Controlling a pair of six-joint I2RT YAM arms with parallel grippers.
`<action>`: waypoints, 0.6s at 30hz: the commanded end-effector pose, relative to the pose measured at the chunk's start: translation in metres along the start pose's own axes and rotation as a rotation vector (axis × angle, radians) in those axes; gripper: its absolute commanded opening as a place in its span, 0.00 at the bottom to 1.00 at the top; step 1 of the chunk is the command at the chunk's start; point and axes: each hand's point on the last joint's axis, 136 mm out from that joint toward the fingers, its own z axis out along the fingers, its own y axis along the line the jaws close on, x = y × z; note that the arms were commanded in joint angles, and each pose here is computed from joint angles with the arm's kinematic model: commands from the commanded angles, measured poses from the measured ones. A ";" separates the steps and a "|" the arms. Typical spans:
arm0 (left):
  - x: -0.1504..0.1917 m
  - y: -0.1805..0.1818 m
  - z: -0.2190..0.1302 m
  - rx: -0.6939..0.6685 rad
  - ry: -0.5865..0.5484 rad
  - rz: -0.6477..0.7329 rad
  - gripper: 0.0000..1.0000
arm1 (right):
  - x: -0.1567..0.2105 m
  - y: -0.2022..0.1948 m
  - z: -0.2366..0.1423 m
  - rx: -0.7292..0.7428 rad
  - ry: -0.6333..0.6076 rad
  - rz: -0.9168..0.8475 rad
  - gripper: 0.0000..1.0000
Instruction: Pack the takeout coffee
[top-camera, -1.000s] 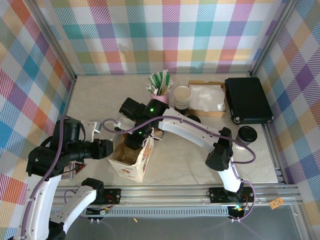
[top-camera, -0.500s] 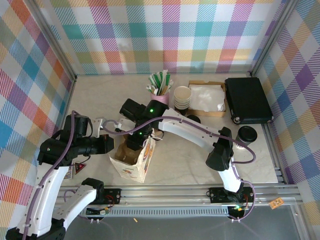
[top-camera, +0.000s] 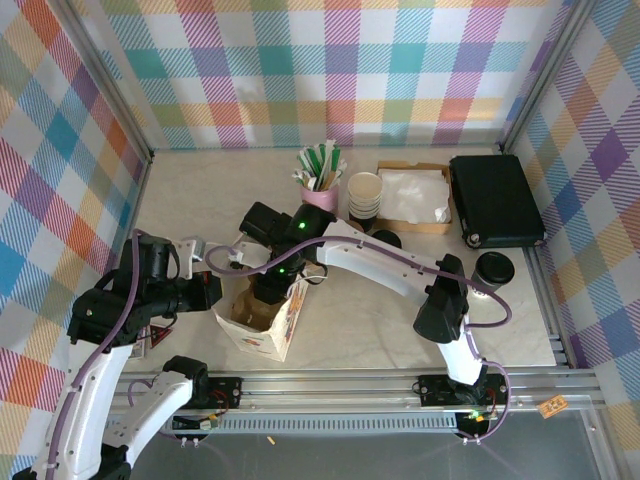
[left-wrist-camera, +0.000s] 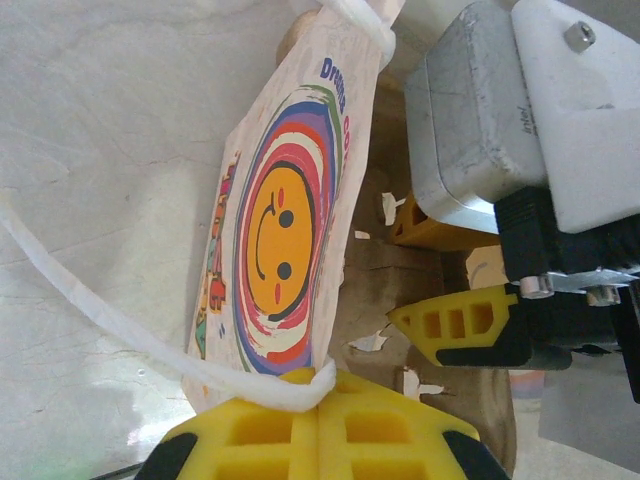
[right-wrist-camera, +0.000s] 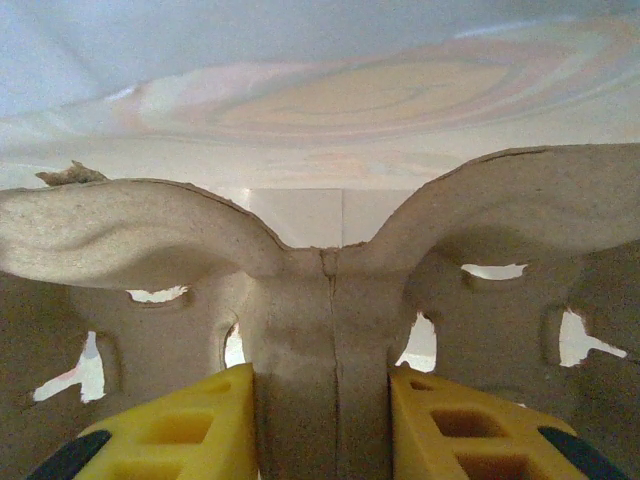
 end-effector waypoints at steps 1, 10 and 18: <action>-0.003 -0.003 0.000 0.014 -0.009 0.002 0.00 | 0.003 0.013 -0.001 -0.040 0.013 -0.043 0.35; -0.009 -0.006 -0.001 0.014 -0.015 0.023 0.00 | 0.017 0.008 0.019 -0.035 0.089 -0.042 0.35; -0.011 -0.010 -0.010 0.018 -0.021 0.039 0.00 | 0.022 0.004 0.034 -0.037 0.128 -0.042 0.35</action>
